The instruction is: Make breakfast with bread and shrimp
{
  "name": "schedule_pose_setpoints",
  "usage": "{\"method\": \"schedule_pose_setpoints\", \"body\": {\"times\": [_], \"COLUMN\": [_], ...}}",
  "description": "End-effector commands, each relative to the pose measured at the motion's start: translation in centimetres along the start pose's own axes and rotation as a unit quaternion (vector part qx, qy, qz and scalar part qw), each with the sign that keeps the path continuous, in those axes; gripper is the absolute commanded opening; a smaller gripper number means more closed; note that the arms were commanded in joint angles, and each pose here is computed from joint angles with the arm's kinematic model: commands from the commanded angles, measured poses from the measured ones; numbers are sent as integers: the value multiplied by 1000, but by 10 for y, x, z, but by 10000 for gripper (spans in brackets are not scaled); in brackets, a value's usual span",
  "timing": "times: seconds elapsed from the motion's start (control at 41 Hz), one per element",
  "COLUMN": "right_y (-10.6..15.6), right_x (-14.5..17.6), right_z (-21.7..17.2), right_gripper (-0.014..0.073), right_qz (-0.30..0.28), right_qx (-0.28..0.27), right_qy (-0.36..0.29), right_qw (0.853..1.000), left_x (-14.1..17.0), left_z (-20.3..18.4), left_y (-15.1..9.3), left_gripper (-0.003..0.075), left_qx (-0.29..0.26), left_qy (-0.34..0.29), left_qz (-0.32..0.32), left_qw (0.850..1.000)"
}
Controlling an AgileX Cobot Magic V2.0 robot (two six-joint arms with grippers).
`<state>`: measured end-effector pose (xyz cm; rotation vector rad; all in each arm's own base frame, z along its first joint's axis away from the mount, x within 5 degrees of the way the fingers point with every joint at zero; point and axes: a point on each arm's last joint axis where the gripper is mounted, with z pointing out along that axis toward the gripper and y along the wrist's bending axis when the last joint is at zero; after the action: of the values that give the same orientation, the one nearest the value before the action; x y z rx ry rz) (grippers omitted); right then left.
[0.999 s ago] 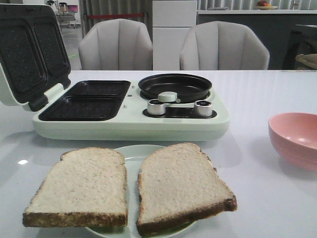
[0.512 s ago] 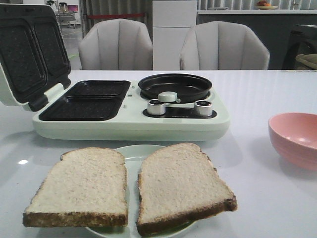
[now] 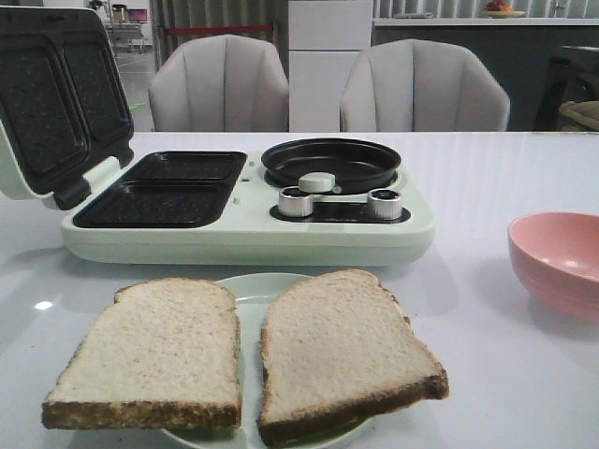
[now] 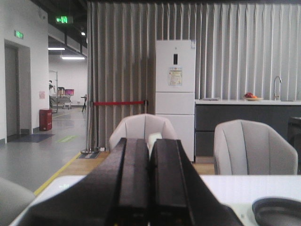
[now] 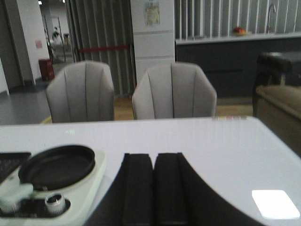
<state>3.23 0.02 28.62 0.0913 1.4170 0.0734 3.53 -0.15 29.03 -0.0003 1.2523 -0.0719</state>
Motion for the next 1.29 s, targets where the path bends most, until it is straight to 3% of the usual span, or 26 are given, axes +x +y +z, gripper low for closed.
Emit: {"method": "schedule_pose_setpoints", "body": {"times": [0.0, 0.195, 0.366, 0.561, 0.804, 0.853, 0.975, 1.048, 1.121, 1.267], "right_y": [4, 7, 4, 1, -2, -2, -3, -3, -3, -3], "right_x": [-44, -74, -58, -33, -10, -9, -8, -8, -8, -8], "right_z": [-2, 19, 49, 75, 93, 94, 96, 96, 96, 97], "right_gripper": [35, 35, 35, 35, 42, 71, 307, 447, 514, 524], "right_qz": [-6, -18, -32, -31, -29, -29, -35, -35, -35, -33], "right_qx": [-2, 6, 19, 28, 35, 35, 37, 37, 37, 36], "right_qy": [-57, 25, 129, 239, 331, 335, 338, 337, 337, 336], "right_qw": [998, 999, 991, 970, 943, 941, 940, 940, 940, 941], "left_x": [-41, -63, -44, -17, -9, -8, -6, -6, -5, -1], "left_z": [5, 27, 44, 49, 53, 53, 52, 52, 52, 56], "left_y": [-1, -1, 1, 2, 3, 4, 4, 3, 1, -9], "left_gripper": [101, 101, 101, 101, 111, 155, 433, 552, 583, 582], "left_qx": [-1, -16, -22, -32, -36, -37, -29, -26, -13, 58], "left_qy": [-17, 90, 165, 268, 307, 314, 326, 327, 331, 340], "left_qz": [-12, -12, -11, -12, -10, -4, 25, 20, 25, 67], "left_qw": [1000, 996, 986, 963, 951, 949, 945, 945, 943, 936]}}
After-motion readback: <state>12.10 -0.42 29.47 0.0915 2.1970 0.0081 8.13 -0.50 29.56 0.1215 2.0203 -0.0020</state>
